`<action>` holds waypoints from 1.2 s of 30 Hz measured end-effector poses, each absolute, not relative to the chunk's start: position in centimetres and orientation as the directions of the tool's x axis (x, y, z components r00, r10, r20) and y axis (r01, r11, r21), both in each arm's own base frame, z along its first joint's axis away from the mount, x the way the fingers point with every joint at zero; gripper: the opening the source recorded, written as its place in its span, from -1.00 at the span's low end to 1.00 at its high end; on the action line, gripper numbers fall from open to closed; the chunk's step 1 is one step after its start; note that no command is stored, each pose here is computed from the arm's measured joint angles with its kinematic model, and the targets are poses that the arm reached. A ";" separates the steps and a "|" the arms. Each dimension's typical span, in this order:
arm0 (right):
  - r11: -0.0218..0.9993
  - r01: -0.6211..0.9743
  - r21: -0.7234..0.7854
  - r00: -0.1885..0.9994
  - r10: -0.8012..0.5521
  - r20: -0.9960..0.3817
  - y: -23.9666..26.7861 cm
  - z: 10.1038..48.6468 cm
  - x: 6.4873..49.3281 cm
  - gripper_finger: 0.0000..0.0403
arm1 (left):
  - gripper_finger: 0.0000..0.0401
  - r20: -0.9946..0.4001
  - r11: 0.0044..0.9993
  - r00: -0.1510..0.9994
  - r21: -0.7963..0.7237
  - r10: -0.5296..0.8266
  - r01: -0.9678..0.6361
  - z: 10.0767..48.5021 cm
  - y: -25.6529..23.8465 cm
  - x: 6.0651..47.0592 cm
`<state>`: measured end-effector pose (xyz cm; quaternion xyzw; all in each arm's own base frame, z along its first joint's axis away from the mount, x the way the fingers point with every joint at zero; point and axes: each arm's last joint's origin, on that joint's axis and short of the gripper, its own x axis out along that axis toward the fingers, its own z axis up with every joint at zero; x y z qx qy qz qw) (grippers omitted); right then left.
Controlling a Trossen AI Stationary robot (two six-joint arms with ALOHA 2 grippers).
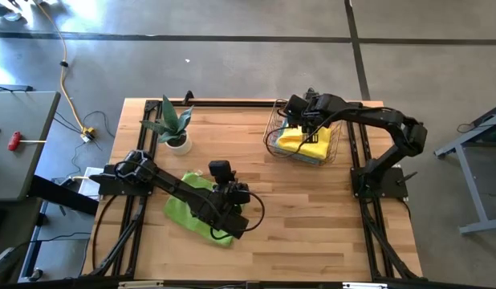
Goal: Fold microfiber towels
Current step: Put the yellow microfiber towel into the wire basket
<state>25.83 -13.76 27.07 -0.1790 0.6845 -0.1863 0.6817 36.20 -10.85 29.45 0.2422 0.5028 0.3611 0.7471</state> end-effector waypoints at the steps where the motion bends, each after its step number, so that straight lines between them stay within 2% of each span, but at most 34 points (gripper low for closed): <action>1: 0.854 0.008 -0.519 -0.025 -0.519 -0.854 -13.8 27.1 25.7 0.06 | -0.42 -0.576 0.622 0.234 0.725 0.783 -0.296 29.5 -10.9 36.2; 3: 0.846 0.004 -0.533 -0.043 -0.532 -0.846 -13.7 27.3 25.4 0.10 | -0.42 -0.576 0.621 0.232 0.725 0.783 -0.297 29.5 -10.8 36.2; 6: 0.869 0.046 -0.493 -0.005 -0.493 -0.870 -13.2 27.8 25.1 0.11 | -0.42 -0.577 0.621 0.228 0.724 0.784 -0.300 29.4 -10.6 36.3; 10: 0.936 0.122 -0.329 0.085 -0.340 -0.937 -11.8 29.1 23.9 0.07 | -0.42 -0.585 0.625 0.220 0.720 0.781 -0.302 29.4 -10.4 36.3; 14: 0.980 0.148 -0.131 0.232 -0.163 -0.959 -10.8 30.5 23.0 0.04 | -0.42 -0.606 0.641 0.209 0.710 0.767 -0.291 29.4 -10.2 36.4; 17: 0.967 0.211 -0.140 0.280 -0.197 -0.939 -10.8 30.5 22.9 0.01 | -0.42 -0.611 0.644 0.207 0.703 0.764 -0.301 29.3 -10.2 36.4; 21: 0.964 0.241 -0.107 0.238 -0.166 -0.957 -10.6 29.0 22.6 0.01 | -0.42 -0.666 0.690 0.190 0.666 0.722 -0.284 29.0 -10.7 36.2; 26: 0.973 0.133 -0.186 0.164 -0.207 -0.965 -10.7 26.4 22.1 0.01 | -0.42 -0.704 0.727 0.189 0.640 0.684 -0.248 28.5 -12.1 35.6; 30: 0.959 0.076 -0.273 0.182 -0.283 -0.942 -11.6 24.8 22.2 0.00 | -0.42 -0.705 0.732 0.206 0.628 0.679 -0.263 28.5 -13.0 35.3; 36: 0.949 0.048 -0.312 0.208 -0.315 -0.926 -12.6 22.3 21.7 -0.13 | -0.42 -0.702 0.738 0.231 0.623 0.673 -0.258 28.6 -14.2 34.8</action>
